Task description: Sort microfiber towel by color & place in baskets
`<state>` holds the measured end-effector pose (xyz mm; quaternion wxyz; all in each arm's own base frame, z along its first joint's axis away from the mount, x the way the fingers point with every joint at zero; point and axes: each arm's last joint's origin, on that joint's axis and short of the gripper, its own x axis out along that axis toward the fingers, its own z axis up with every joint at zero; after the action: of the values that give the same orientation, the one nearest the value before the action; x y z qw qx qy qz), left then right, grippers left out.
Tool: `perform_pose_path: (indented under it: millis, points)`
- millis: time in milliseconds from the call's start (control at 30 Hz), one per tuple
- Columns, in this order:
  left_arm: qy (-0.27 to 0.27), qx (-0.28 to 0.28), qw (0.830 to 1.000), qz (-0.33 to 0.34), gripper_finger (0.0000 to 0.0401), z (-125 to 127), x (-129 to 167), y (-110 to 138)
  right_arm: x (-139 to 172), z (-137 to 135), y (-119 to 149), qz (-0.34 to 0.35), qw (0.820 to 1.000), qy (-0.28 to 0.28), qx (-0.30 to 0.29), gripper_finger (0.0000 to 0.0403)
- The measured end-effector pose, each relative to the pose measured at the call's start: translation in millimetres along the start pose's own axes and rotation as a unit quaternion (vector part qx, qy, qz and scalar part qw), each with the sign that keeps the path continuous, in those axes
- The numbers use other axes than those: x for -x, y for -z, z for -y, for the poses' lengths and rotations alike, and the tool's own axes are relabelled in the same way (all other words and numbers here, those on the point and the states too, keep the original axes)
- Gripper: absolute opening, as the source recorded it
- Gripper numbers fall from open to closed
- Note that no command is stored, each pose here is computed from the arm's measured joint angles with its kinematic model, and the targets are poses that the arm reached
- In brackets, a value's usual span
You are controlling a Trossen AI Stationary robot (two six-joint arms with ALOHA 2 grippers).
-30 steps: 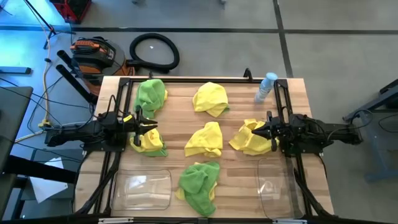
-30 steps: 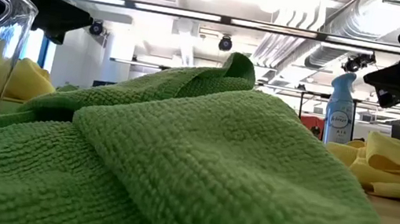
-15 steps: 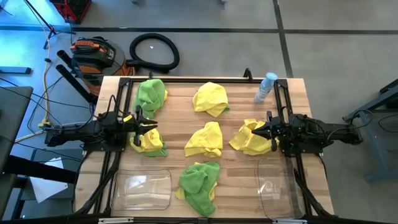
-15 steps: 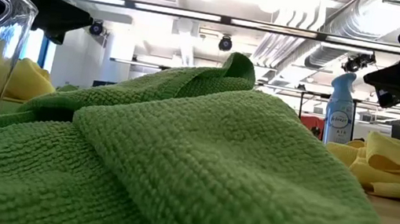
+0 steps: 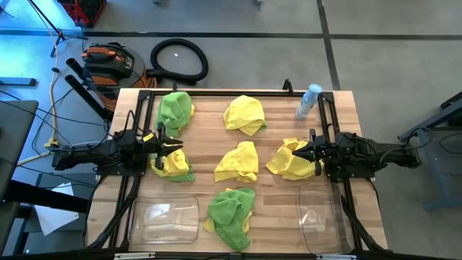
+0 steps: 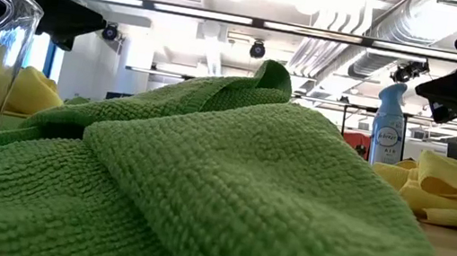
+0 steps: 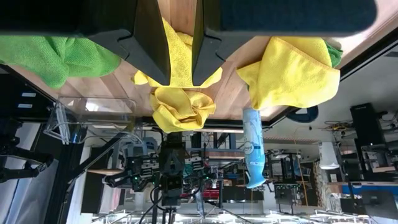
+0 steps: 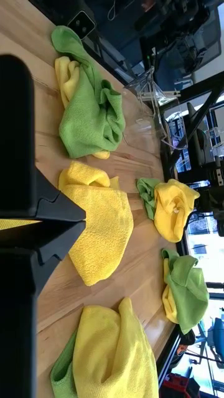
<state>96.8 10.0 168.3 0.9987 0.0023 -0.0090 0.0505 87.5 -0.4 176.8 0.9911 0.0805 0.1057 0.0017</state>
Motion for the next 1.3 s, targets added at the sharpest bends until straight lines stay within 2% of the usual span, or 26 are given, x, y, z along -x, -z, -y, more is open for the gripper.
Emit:
perform_pose_path:
  millis: [700,900,1133,1300]
  points:
    - [0.000,0.002,1.000,0.000,0.0053,0.0,0.0,-0.1,0.0,0.0,0.0,0.000,1.000,0.000,0.000,0.0000]
    - [0.000,0.035,0.999,0.000,0.0053,0.0,0.0,0.0,0.0,0.0,0.0,0.000,1.000,0.000,0.000,0.0000]
    - [0.000,0.131,0.991,0.000,0.0053,0.0,0.0,-0.1,0.0,0.0,0.0,0.000,1.000,0.000,0.000,0.0000]
    - [0.000,0.158,0.988,0.000,0.0053,0.0,0.0,0.0,0.0,0.0,0.0,0.000,1.000,0.000,0.000,0.0000]
